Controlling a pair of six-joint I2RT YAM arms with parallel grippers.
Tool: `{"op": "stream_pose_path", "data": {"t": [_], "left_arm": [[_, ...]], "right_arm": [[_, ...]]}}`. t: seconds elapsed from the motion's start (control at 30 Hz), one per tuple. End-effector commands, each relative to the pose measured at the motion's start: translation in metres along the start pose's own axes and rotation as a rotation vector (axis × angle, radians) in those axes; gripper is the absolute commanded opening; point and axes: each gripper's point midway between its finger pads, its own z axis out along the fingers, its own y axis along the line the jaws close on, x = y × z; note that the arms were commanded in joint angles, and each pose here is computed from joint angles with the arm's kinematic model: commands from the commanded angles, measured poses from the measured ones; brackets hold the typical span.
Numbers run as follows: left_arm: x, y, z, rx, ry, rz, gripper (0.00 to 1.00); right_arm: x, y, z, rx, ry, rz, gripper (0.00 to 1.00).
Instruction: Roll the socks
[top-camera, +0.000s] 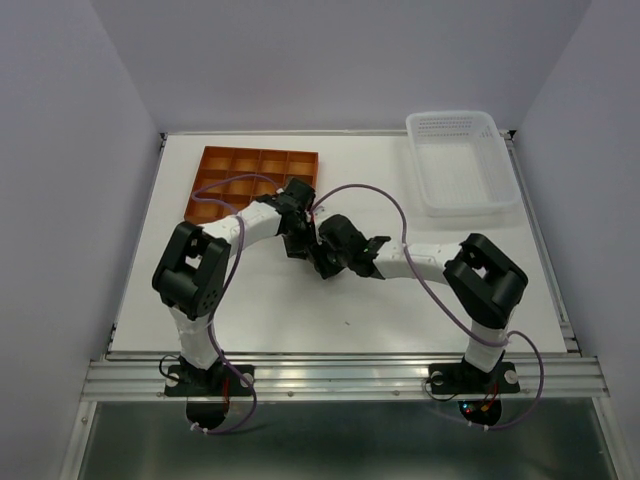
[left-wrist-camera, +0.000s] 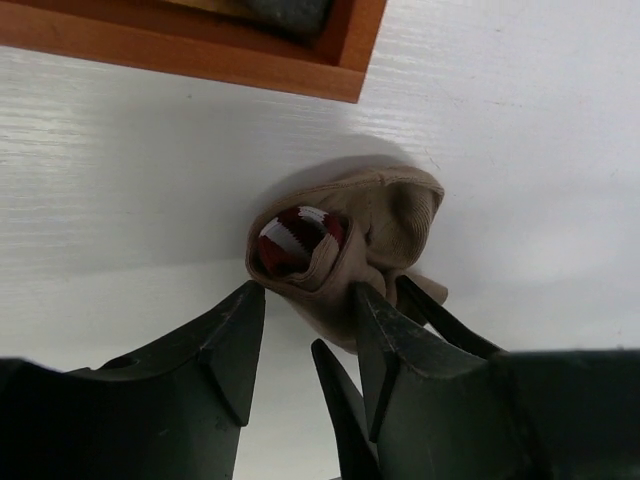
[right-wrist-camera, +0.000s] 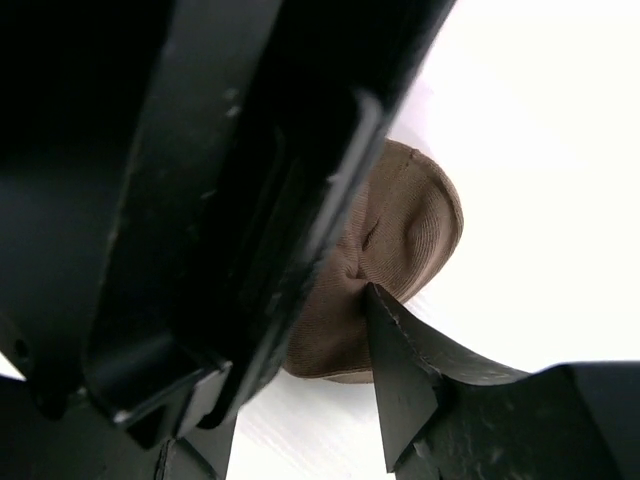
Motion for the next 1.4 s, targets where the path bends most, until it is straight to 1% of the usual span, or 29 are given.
{"op": "stream_pose_path", "data": {"t": [0.0,0.03,0.23,0.33,0.4,0.47,0.5,0.6,0.63,0.73,0.8,0.97,1.0,1.07,1.17,1.2,1.23,1.27,1.3,1.37], "left_arm": [[-0.007,-0.033,-0.032,0.125,-0.027,0.023,0.52],[-0.010,-0.032,-0.035,0.130,-0.037,0.019,0.54],[-0.028,-0.016,-0.047,0.109,-0.086,-0.016,0.54],[-0.029,-0.010,-0.051,0.107,-0.096,-0.025,0.55],[-0.029,-0.007,-0.053,0.104,-0.101,-0.030,0.55],[-0.029,-0.001,-0.055,0.098,-0.108,-0.042,0.55],[-0.029,0.001,-0.056,0.097,-0.110,-0.046,0.55],[-0.026,0.006,-0.058,0.099,-0.111,-0.052,0.55],[-0.023,0.009,-0.057,0.097,-0.105,-0.054,0.55],[-0.018,0.014,-0.059,0.106,-0.110,-0.064,0.55],[-0.020,0.017,-0.064,0.114,-0.123,-0.071,0.58],[-0.023,0.032,-0.072,0.088,-0.144,-0.092,0.59],[-0.022,0.034,-0.074,0.090,-0.149,-0.093,0.58],[-0.017,0.040,-0.075,0.090,-0.148,-0.098,0.59],[-0.008,0.043,-0.076,0.110,-0.145,-0.097,0.63],[-0.007,0.040,-0.077,0.135,-0.153,-0.094,0.63],[-0.005,0.040,-0.077,0.149,-0.153,-0.093,0.65],[0.003,0.044,-0.072,0.152,-0.141,-0.099,0.66],[0.003,0.041,-0.077,0.179,-0.157,-0.093,0.67],[0.006,0.036,-0.078,0.229,-0.162,-0.082,0.68]], "right_arm": [[0.004,-0.010,0.015,0.118,-0.001,-0.070,0.54],[0.006,-0.011,0.016,0.123,0.003,-0.072,0.52],[0.014,-0.009,0.020,0.141,0.019,-0.099,0.50],[0.016,-0.009,0.019,0.138,0.030,-0.104,0.40],[0.013,-0.005,0.013,0.119,0.031,-0.081,0.38],[0.009,0.008,0.006,0.048,0.027,-0.067,0.35],[0.002,0.013,-0.002,0.025,0.008,-0.042,0.32],[-0.001,0.022,-0.010,-0.023,0.019,-0.020,0.27],[-0.005,0.024,-0.013,-0.031,0.010,-0.010,0.22],[-0.006,0.025,-0.016,-0.054,0.011,0.011,0.22],[-0.006,0.026,-0.015,-0.079,0.018,0.036,0.21],[0.002,0.038,-0.011,-0.184,0.072,0.067,0.21],[0.008,0.039,-0.009,-0.200,0.102,0.084,0.21],[0.005,0.045,-0.011,-0.286,0.121,0.130,0.21],[0.003,0.046,-0.014,-0.384,0.156,0.225,0.21],[0.004,0.046,-0.014,-0.402,0.174,0.257,0.22],[0.004,0.045,-0.014,-0.424,0.185,0.284,0.22],[0.003,0.045,-0.017,-0.475,0.201,0.317,0.22],[0.000,0.045,-0.018,-0.495,0.215,0.345,0.22],[0.007,0.052,-0.017,-0.557,0.268,0.375,0.22]]}}
